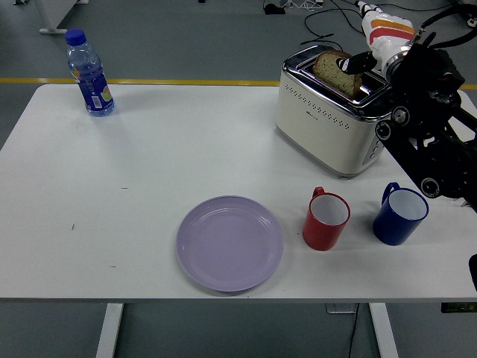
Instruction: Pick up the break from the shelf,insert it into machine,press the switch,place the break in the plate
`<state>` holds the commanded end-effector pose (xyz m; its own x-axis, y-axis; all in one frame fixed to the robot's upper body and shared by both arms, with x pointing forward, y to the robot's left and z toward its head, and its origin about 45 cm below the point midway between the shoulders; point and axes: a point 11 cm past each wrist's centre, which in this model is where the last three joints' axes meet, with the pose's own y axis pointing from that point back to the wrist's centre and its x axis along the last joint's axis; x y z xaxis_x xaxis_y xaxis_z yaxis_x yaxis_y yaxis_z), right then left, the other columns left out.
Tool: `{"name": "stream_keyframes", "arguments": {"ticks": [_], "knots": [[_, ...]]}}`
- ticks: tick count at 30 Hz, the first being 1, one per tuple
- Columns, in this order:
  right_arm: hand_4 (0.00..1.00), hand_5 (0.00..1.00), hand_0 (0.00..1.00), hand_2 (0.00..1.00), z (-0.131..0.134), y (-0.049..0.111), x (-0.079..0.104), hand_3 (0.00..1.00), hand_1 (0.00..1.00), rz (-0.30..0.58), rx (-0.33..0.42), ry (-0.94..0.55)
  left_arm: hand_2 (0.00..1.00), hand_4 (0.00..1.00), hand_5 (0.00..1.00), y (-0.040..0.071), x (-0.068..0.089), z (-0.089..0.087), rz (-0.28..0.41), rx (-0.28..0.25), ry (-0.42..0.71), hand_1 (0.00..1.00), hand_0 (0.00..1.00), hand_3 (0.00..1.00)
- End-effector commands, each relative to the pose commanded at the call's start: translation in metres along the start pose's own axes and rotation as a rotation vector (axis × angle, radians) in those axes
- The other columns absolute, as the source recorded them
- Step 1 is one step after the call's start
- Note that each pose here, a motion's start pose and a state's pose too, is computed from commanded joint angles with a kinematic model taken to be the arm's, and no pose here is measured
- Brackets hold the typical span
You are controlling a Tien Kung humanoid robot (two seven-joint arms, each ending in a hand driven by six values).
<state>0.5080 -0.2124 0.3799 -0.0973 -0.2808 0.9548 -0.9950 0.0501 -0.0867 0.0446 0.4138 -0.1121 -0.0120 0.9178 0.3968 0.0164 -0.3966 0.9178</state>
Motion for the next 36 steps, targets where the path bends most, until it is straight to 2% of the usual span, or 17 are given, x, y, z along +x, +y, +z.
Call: {"name": "stream_keyframes", "arguments": {"ticks": [4, 5, 7, 10, 11, 16, 17, 22, 23, 29, 36], "knots": [[0.747, 0.197, 0.827, 0.944, 0.022, 0.01, 0.02, 0.983, 0.777, 0.119, -0.013, -0.119, 0.603, 0.349, 0.998, 0.0, 0.0, -0.001, -0.001, -0.001, 0.002, 0.577, 0.663, 0.629], [0.49, 0.126, 0.527, 0.625, 0.03, 0.013, 0.027, 0.835, 0.532, 0.156, -0.009, -0.155, 0.602, 0.348, 0.998, 0.0, 0.0, -0.001, -0.002, 0.0, 0.004, 0.578, 0.663, 0.629], [0.49, 0.126, 0.527, 0.625, 0.045, 0.02, 0.039, 0.835, 0.532, 0.223, -0.006, -0.233, 0.602, 0.348, 0.998, 0.0, -0.001, -0.001, -0.003, -0.001, 0.006, 0.578, 0.663, 0.629], [0.49, 0.126, 0.527, 0.625, 0.07, 0.029, 0.047, 0.835, 0.532, 0.265, -0.019, -0.32, 0.602, 0.348, 0.998, 0.0, -0.001, -0.001, -0.003, 0.0, 0.006, 0.578, 0.663, 0.629], [0.363, 0.002, 0.224, 0.354, 0.077, 0.032, 0.048, 0.731, 0.251, 0.267, -0.027, -0.339, 0.604, 0.347, 0.998, 0.0, -0.001, -0.001, -0.004, 0.0, 0.006, 0.578, 0.664, 0.629], [0.363, 0.002, 0.224, 0.354, 0.1, 0.045, 0.044, 0.731, 0.251, 0.256, -0.057, -0.368, 0.604, 0.347, 0.998, 0.0, -0.002, -0.003, -0.005, 0.002, 0.009, 0.578, 0.664, 0.629], [0.385, 0.002, 0.206, 0.316, 0.104, 0.047, 0.042, 0.695, 0.209, 0.249, -0.062, -0.365, 0.604, 0.347, 0.998, 0.0, -0.002, -0.003, -0.005, 0.002, 0.01, 0.578, 0.662, 0.629], [0.385, 0.002, 0.206, 0.316, 0.12, 0.057, 0.025, 0.695, 0.209, 0.162, -0.078, -0.338, 0.604, 0.347, 0.998, 0.0, -0.002, -0.003, -0.007, 0.001, 0.009, 0.578, 0.662, 0.629], [0.44, 0.002, 0.177, 0.299, 0.122, 0.058, 0.02, 0.714, 0.193, 0.137, -0.08, -0.341, 0.604, 0.346, 0.998, 0.0, -0.003, -0.003, -0.008, 0.0, 0.009, 0.578, 0.661, 0.628], [0.443, 0.002, 0.177, 0.293, 0.129, 0.07, -0.008, 0.717, 0.193, 0.014, -0.091, -0.308, 0.604, 0.345, 0.998, 0.0, -0.002, -0.003, -0.007, -0.003, 0.009, 0.577, 0.661, 0.628], [0.42, 0.002, 0.173, 0.296, 0.144, 0.08, -0.026, 0.723, 0.191, -0.056, -0.131, -0.283, 0.603, 0.346, 0.998, 0.0, -0.001, -0.002, -0.007, -0.004, 0.008, 0.577, 0.66, 0.628]]}}
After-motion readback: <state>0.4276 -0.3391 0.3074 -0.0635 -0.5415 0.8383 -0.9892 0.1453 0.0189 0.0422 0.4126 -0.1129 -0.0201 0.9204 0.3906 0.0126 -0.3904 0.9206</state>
